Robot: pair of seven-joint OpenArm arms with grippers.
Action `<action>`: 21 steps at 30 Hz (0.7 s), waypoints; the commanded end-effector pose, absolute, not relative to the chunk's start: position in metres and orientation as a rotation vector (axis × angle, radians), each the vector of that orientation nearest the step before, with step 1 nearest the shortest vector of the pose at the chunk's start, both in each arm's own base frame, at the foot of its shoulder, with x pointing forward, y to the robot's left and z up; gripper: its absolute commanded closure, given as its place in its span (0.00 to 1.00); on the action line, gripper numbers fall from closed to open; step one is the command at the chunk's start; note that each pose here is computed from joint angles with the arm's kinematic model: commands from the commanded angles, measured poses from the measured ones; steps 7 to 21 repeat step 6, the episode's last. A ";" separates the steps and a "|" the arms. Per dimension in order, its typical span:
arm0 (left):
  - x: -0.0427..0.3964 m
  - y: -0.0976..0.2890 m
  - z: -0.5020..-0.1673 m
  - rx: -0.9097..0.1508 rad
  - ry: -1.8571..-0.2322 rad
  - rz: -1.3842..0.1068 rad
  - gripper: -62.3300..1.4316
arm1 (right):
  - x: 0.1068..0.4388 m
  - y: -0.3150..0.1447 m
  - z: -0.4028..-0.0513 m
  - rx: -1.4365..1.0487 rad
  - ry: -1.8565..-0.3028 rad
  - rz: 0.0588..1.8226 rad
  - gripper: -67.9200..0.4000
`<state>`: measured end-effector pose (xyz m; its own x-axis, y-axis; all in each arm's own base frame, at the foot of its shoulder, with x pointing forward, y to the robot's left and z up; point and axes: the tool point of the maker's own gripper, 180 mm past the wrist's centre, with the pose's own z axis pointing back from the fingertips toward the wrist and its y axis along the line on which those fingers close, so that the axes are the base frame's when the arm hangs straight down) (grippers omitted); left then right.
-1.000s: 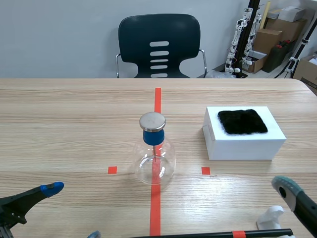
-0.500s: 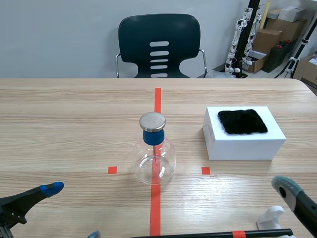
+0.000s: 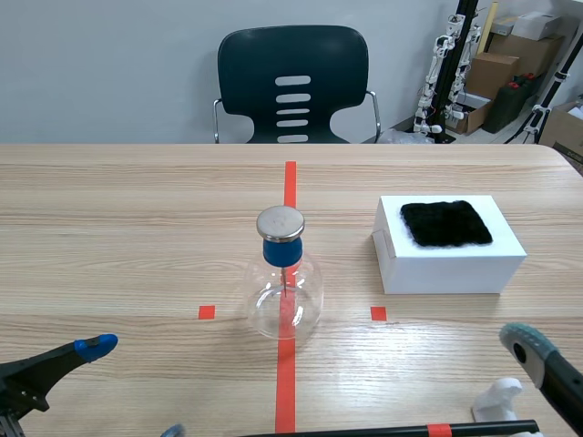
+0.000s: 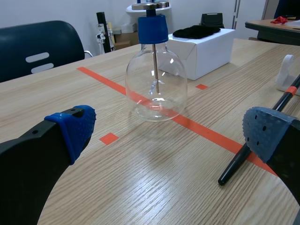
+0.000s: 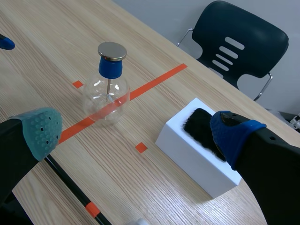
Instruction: Do the electroscope experiment. put the rod down on the box
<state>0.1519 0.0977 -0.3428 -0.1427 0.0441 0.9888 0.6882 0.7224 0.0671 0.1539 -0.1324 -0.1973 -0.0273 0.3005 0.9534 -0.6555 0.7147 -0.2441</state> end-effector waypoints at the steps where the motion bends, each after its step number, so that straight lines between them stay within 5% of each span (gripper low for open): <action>1: 0.153 0.098 -0.336 -0.608 -1.662 -0.616 0.00 | 0.155 -0.134 -0.192 0.323 -1.422 0.777 0.00; 21: 0.153 0.098 -0.336 -0.608 -1.662 -0.616 0.00 | 0.155 -0.134 -0.192 0.323 -1.422 0.777 0.00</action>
